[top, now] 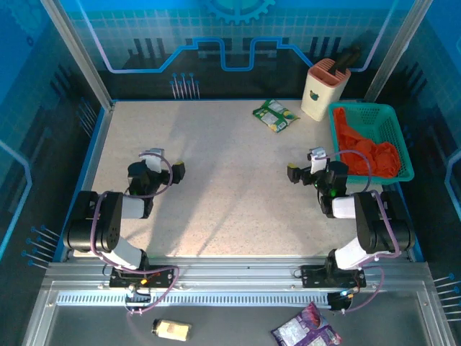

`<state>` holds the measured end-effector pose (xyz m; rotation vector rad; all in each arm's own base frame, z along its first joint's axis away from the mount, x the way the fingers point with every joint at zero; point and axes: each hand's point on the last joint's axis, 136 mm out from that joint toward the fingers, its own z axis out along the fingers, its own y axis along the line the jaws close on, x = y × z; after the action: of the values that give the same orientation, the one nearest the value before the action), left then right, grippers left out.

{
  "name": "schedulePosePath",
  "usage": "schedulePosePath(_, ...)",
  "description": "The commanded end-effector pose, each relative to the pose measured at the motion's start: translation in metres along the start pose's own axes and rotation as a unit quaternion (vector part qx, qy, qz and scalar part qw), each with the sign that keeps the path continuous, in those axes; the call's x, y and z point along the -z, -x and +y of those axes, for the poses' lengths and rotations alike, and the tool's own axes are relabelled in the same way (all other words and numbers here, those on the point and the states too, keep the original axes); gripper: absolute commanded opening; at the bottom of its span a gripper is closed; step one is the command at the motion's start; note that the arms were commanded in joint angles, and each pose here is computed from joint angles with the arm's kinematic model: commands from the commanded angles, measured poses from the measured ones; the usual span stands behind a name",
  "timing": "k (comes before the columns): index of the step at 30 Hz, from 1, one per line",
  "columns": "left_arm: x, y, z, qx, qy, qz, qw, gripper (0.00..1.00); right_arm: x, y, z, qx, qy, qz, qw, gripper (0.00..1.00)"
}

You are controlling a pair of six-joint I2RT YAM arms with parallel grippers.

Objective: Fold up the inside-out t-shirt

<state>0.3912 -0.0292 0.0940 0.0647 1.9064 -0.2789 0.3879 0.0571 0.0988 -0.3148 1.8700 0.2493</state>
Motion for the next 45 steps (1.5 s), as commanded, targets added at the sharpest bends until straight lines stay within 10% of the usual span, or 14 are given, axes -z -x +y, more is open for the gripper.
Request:
schedulePosePath(1,0.002,0.004,-0.003,-0.015,-0.012,-0.01,1.0,0.99,0.001,0.004,0.0,0.01,0.003,-0.012,1.0,1.0)
schedulePosePath(45,0.001,0.006,0.009,-0.002,0.021,-0.011,1.0,0.99,0.0,0.004,-0.006,0.005,-0.019,-0.009,1.0,1.0)
